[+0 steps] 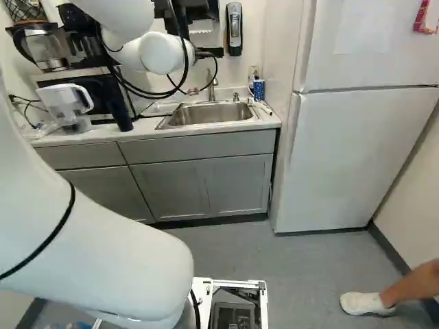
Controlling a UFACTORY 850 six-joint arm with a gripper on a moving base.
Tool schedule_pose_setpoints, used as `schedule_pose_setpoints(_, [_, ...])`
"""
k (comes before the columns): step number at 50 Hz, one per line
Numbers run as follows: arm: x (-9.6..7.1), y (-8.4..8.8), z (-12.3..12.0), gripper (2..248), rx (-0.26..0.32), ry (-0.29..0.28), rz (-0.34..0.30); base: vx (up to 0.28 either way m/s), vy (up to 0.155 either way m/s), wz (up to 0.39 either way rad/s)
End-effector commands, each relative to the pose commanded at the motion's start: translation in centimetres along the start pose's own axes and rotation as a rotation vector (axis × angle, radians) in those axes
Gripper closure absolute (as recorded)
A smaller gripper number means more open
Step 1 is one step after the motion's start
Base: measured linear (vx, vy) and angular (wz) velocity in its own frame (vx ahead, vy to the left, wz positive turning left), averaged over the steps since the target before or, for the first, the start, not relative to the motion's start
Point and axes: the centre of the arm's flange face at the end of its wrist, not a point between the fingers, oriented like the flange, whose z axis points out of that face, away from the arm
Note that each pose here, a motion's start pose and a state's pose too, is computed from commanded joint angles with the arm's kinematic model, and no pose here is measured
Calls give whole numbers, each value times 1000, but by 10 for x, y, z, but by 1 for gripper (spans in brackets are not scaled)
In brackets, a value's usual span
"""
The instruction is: Rinse the cup and place it in the tray
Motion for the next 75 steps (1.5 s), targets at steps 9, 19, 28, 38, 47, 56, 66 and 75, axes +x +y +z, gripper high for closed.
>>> schedule_pose_setpoints(9, [0,0,0,3,0,0,0,128,-67,83])
schedule_pose_setpoints(19, [0,0,0,3,0,0,0,126,-57,138])
schedule_pose_setpoints(28, [0,0,0,3,0,0,0,127,-55,141])
schedule_pose_setpoints(38, [0,0,0,3,0,0,0,130,-58,145])
schedule_pose_setpoints(47, [0,0,0,3,0,0,0,127,-54,138])
schedule_pose_setpoints(56, [0,0,0,3,0,0,0,119,-54,130])
schedule_pose_setpoints(66, [0,0,0,3,0,0,0,127,-50,146])
schedule_pose_setpoints(75, [0,0,0,3,0,0,0,120,-50,148])
